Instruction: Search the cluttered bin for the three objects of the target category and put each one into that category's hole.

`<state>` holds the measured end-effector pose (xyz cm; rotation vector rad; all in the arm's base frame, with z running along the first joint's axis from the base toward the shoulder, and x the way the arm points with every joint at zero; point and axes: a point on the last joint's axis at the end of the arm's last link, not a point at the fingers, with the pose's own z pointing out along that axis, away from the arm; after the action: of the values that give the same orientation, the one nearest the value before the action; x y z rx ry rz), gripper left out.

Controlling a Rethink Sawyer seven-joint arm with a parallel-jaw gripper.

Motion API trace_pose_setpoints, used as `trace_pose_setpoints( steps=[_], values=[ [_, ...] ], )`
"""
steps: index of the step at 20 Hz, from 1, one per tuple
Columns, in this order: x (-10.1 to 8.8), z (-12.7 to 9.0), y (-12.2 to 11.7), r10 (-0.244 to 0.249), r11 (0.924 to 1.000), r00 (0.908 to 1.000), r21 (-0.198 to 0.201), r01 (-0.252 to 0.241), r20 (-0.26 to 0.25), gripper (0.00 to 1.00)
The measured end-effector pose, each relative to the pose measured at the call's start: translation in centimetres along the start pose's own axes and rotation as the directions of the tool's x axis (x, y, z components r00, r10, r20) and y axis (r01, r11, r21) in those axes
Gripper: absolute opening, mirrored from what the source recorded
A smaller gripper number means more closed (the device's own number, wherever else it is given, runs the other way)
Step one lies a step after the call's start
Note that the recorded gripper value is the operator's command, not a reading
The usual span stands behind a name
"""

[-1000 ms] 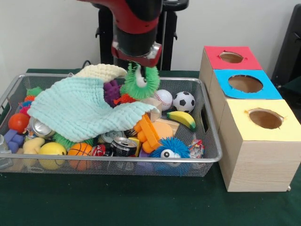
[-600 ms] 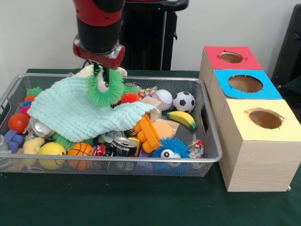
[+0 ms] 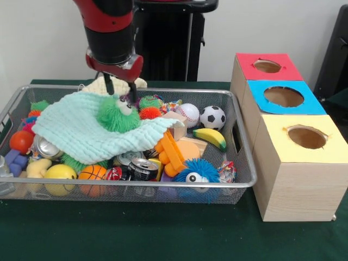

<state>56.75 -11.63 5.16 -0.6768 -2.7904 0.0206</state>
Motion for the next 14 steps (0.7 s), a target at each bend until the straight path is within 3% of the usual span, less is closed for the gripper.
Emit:
trace_pose_setpoints(
  steps=[3,7,14],
  values=[
    [1.0,0.4,1.5,0.004,0.9995,0.9995,-0.031,-0.005,-0.030,1.00],
    [1.9,0.6,3.2,-0.005,0.9990,0.9989,-0.043,0.003,-0.047,1.00],
    [3.2,1.9,7.3,-0.076,0.9968,0.9971,-0.025,0.076,-0.007,1.00]
  ],
)
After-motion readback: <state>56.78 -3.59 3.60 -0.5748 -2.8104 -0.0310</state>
